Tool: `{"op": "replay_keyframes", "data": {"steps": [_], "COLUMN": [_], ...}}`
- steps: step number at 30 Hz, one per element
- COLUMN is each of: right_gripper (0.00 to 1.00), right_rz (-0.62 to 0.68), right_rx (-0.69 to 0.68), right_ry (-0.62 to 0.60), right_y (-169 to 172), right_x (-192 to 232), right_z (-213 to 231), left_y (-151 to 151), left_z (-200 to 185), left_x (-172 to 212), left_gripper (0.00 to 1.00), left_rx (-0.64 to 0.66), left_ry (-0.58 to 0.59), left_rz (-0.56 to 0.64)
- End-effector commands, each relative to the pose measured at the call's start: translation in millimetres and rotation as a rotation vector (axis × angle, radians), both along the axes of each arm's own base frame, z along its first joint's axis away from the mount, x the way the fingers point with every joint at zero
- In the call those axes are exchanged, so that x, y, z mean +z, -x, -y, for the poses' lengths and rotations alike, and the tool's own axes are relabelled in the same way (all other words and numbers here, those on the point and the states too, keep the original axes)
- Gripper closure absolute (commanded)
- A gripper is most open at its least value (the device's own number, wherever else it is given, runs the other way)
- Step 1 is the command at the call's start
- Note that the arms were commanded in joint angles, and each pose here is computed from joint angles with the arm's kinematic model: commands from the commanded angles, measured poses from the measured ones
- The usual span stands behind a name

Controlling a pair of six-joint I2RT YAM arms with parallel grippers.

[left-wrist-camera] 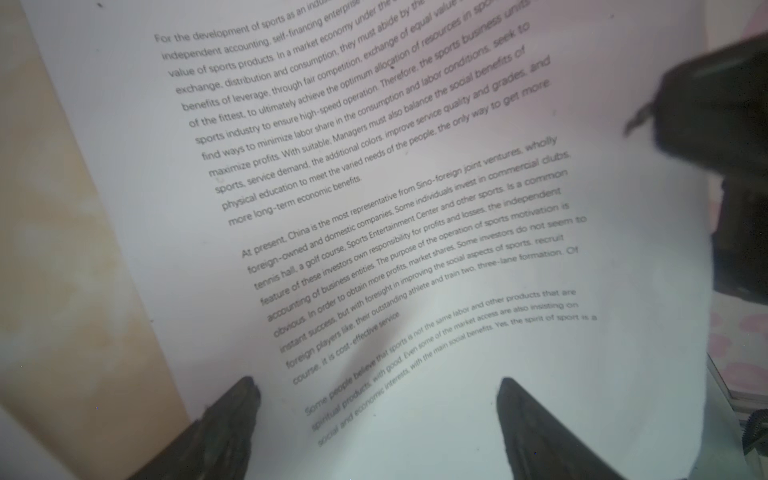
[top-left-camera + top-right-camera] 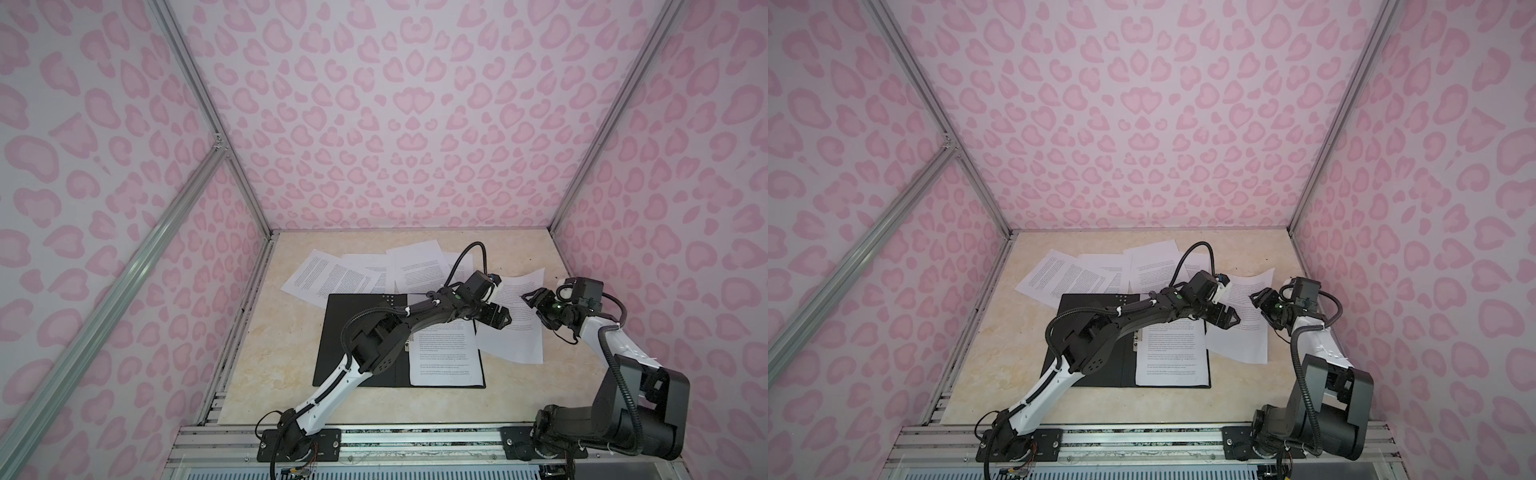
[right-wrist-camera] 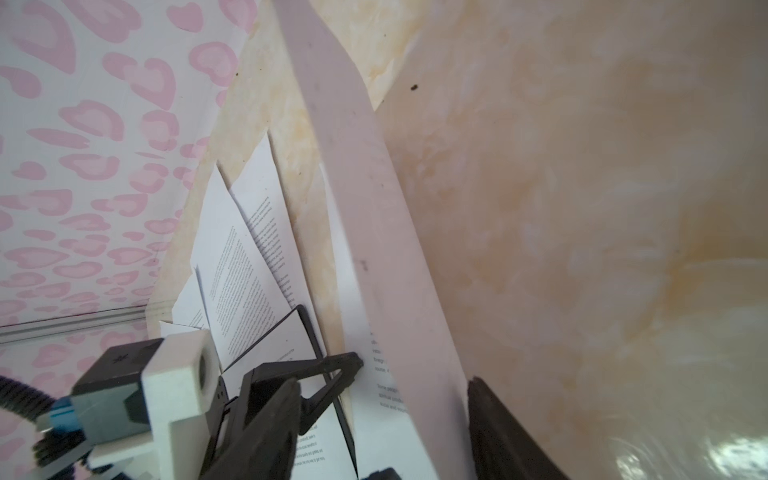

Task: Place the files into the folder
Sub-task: 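Grasp the lifted sheet's edge with the right gripper while the left holds it, then open the left gripper and move it to the clip while the right holds the sheet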

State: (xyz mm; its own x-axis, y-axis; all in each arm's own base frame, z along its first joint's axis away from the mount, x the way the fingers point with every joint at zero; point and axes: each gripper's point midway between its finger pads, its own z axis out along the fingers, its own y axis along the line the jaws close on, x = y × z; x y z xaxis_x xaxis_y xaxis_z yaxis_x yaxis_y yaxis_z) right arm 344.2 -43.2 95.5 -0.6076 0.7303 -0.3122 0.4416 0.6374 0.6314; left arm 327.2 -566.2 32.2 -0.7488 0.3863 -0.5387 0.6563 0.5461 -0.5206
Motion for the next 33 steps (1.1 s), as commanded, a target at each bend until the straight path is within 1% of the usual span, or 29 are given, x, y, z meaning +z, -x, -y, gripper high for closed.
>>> {"op": "replay_keyframes", "data": {"steps": [1,2,6,13,15,17,20,22,24,28,31,33], "right_gripper": [0.49,0.53,0.64,0.83,0.93,1.0,1.0,1.0,1.0,1.0,1.0,1.0], "right_rz": [-0.065,-0.076,-0.107,-0.157,-0.165,-0.167,-0.156,-0.125,-0.091,-0.037,-0.029,-0.02], "right_rx": [0.007,0.006,-0.019,-0.031,-0.035,-0.044,-0.065,-0.08,-0.096,-0.084,-0.068,-0.067], "right_ry": [0.03,0.038,0.092,0.132,0.133,0.135,0.156,0.177,0.201,0.174,0.153,0.148], "right_y": [8.1,9.0,15.4,22.8,23.9,24.4,28.2,30.8,33.9,34.1,34.1,33.0], "right_x": [-13.8,-16.2,-24.1,-38.8,-42.2,-42.4,-36.4,-25.6,-11.8,4.2,8.2,8.9], "right_z": [3.9,4.8,13.6,20.0,20.6,21.5,24.4,26.4,28.2,21.5,17.1,16.5], "left_y": [22.1,21.7,21.9,20.9,20.8,22.0,24.4,28.3,34.6,33.7,36.7,37.1], "left_z": [-44.8,-45.1,-44.7,-42.3,-41.6,-40.4,-36.5,-29.8,-20.6,-14.1,-11.6,-13.1], "left_x": [-59.1,-59.1,-57.9,-50.4,-47.0,-42.1,-27.1,-7.5,21.5,85.7,140.2,169.3], "left_gripper": [0.08,0.08,0.08,0.08,0.08,0.08,0.08,0.08,0.08,0.08,0.07,0.07], "left_rx": [0.048,0.049,0.047,0.037,0.031,0.021,-0.011,-0.057,-0.126,-0.172,-0.203,-0.205], "left_ry": [-0.241,-0.241,-0.237,-0.21,-0.202,-0.19,-0.155,-0.105,-0.039,0.057,0.142,0.176], "left_rz": [-0.152,-0.152,-0.155,-0.163,-0.162,-0.161,-0.155,-0.151,-0.143,-0.052,0.009,0.037]}}
